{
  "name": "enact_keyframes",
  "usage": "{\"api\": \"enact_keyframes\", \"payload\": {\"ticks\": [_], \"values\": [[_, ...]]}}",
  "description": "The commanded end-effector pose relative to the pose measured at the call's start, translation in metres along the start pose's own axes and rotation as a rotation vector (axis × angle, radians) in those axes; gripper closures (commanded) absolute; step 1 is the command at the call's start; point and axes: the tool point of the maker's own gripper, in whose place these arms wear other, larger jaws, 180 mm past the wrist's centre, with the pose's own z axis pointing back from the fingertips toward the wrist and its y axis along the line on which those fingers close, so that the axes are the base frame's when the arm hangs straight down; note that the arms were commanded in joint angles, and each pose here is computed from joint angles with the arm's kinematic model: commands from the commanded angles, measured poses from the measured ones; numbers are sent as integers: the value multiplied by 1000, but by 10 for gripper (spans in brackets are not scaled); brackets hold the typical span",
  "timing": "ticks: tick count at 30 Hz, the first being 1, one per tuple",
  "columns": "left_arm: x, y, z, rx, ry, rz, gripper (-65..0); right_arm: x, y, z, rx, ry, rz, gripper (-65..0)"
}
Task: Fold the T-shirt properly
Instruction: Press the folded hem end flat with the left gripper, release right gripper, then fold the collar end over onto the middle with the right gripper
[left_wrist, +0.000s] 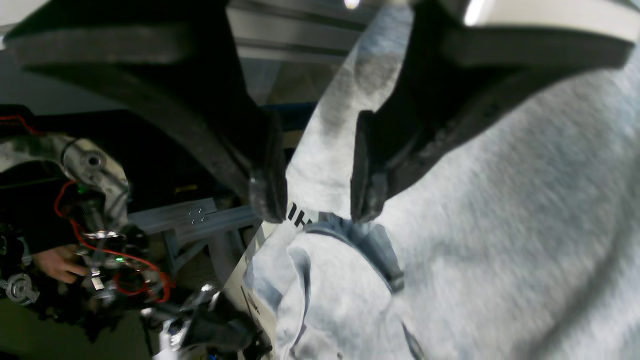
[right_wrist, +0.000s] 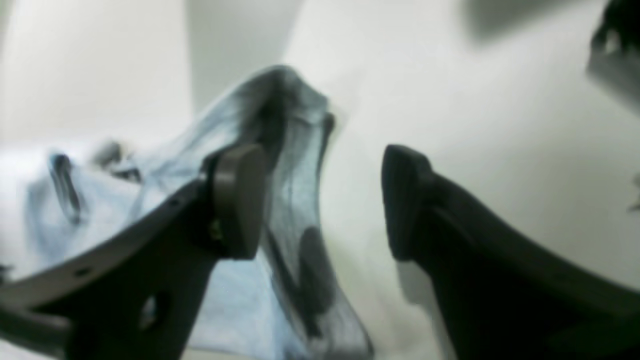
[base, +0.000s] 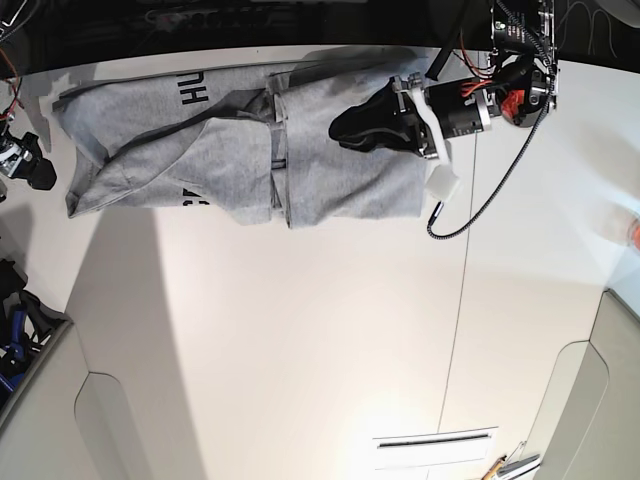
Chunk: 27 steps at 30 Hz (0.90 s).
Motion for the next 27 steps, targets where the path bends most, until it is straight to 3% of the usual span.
{"api": "enact_keyframes", "payload": {"ticks": [1, 4, 9, 17, 19, 21, 23, 27], "values": [[12, -8, 1, -28, -43, -24, -247, 10, 1, 1, 24, -22, -13, -365], [13, -8, 1, -28, -46, -26, -247, -13, 1, -16, 68, 53, -84, -365], [17, -5, 0, -12, -44, -45, -247, -45, 20, -37, 124, 175, -76, -365], [16, -1, 1, 8, -35, -52, -247, -59, 34, -42, 174, 242, -68, -351], [17, 3, 4, 30, -38, -54, -247, -60, 34, -42, 174, 247, -68, -218], [20, 11, 12, 66, -54, -54, -245, -60, 34, -42, 174, 247, -68, -13], [25, 25, 25, 129, -74, -55, -222, -57, 36, -43, 177, 242, -64, 0], [36, 61, 62, 317, -136, -66, -108, -43, 42, -46, 189, 215, -44, 0]]}}
